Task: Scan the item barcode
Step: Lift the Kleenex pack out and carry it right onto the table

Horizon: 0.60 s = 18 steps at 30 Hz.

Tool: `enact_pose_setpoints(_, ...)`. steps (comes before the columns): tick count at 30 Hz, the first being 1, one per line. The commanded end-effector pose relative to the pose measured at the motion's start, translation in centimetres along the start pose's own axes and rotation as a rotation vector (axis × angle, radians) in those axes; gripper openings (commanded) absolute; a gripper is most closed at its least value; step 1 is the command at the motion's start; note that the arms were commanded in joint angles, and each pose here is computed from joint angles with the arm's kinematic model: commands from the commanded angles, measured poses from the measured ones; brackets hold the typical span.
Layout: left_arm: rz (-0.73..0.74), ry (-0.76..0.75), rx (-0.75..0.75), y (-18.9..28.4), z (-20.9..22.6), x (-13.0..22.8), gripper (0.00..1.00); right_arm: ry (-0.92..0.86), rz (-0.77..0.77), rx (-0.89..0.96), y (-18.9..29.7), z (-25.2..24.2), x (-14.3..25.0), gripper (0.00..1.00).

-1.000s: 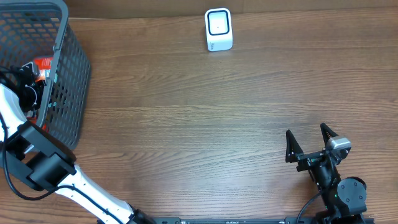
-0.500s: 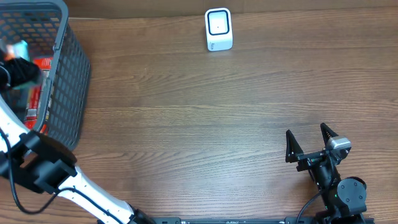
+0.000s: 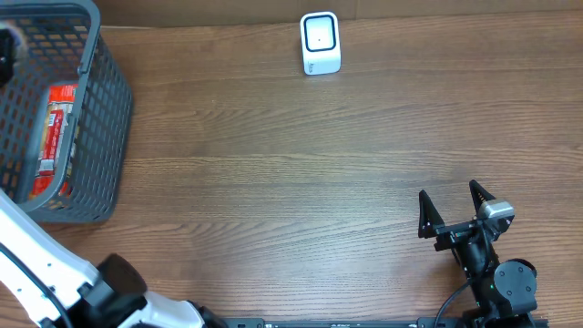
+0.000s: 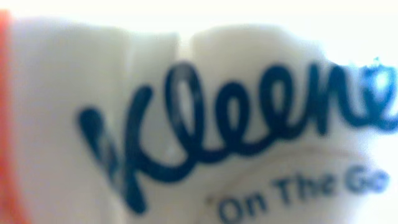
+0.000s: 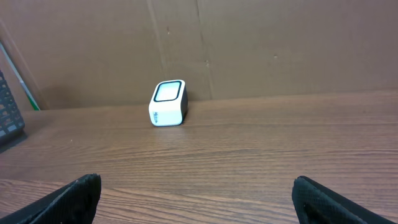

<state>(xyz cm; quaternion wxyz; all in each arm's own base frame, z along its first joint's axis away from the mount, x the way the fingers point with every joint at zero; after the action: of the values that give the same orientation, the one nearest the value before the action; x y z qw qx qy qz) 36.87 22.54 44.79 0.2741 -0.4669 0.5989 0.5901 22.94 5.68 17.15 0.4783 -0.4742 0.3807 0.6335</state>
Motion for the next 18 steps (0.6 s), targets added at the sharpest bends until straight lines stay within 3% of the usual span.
enact_pose_setpoints(1, -0.071, -0.030, 0.138, 3.4, -6.6, -1.8, 0.27, -0.003, -0.006, 0.002, 0.0, -0.1, 0.1, 1.00)
enact_pose_setpoints(8, 0.053, -0.082, 0.251, 4.9, -14.4, 1.5, 0.24, -0.003, -0.006, 0.002, 0.0, -0.1, 0.1, 1.00)
enact_pose_setpoints(18, 0.335, -0.239, 0.376, 3.6, -27.1, 10.0, 0.18, -0.003, -0.006, 0.002, 0.0, -0.1, 0.1, 1.00)
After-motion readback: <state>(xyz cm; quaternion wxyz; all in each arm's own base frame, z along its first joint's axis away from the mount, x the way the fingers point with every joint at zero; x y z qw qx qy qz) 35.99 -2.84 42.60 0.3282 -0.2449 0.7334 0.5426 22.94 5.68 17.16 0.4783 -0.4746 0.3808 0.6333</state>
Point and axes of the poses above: each gripper's point midway between its finger pads, its own y axis back along the fingers, its own z axis along the line the jaws close on, x = y × z, the point moved 1 cm from there along y, back along the fingers, and after that the axes turned 5 degrees about -y, right-handed, at the moved point
